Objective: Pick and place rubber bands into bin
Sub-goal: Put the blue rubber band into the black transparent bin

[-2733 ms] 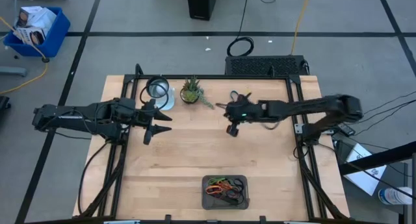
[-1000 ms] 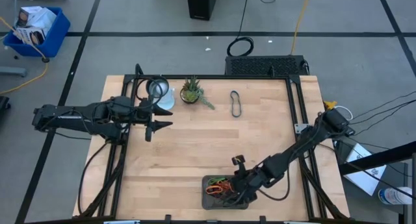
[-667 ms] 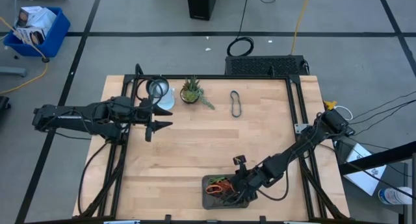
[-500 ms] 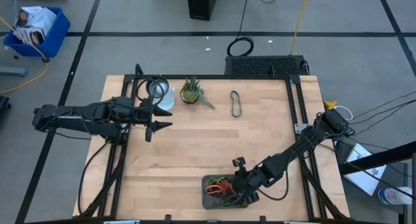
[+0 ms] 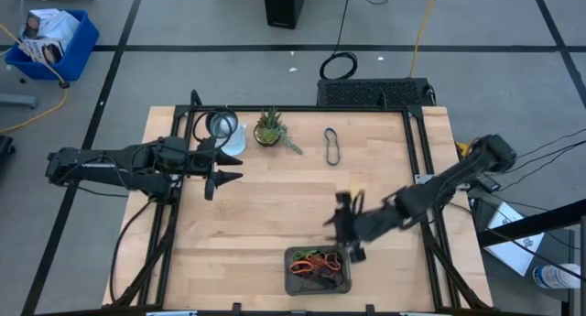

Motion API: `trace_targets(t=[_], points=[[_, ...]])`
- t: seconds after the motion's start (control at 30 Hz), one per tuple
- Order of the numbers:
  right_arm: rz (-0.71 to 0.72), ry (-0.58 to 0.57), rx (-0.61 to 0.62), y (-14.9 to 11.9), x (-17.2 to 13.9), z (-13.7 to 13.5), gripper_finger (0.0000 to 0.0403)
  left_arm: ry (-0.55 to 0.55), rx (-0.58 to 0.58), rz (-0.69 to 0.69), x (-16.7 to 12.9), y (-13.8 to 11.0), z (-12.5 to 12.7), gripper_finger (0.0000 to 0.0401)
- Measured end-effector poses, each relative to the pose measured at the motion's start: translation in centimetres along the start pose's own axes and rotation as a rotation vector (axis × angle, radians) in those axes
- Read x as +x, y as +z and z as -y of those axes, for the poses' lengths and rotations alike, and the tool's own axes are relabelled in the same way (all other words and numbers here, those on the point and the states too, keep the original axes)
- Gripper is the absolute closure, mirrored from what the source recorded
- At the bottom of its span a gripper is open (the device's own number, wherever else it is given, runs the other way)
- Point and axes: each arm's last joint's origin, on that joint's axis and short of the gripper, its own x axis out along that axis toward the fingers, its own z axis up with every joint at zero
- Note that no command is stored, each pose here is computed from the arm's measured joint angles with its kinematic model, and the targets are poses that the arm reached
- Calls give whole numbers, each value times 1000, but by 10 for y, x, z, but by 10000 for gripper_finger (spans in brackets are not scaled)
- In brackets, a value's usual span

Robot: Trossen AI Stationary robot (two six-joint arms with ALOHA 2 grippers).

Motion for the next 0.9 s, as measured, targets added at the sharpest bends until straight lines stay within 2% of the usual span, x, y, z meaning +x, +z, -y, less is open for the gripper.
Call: trace_targets(t=[0.07, 0.17, 0.3, 0.53, 0.73, 0.9], points=[[74, -47, -7, 8, -19, 14, 244, -2, -9, 7, 0, 1, 0, 199], [159, -146, -92, 16, -43, 31, 246, -7, -8, 25, 0, 2, 1, 199], [186, -315, -179, 20, -62, 49, 247, -9, -17, 27, 0, 3, 1, 199], [92, -511, -56, 15, -52, 100, 256, -16, -56, 25, 0, 3, 1, 198], [-112, -427, 125, -11, -23, 155, 269, -15, -46, 23, 0, 2, 1, 199], [-295, -444, 217, -36, 1, 192, 277, -14, -43, 23, 0, 2, 1, 199]])
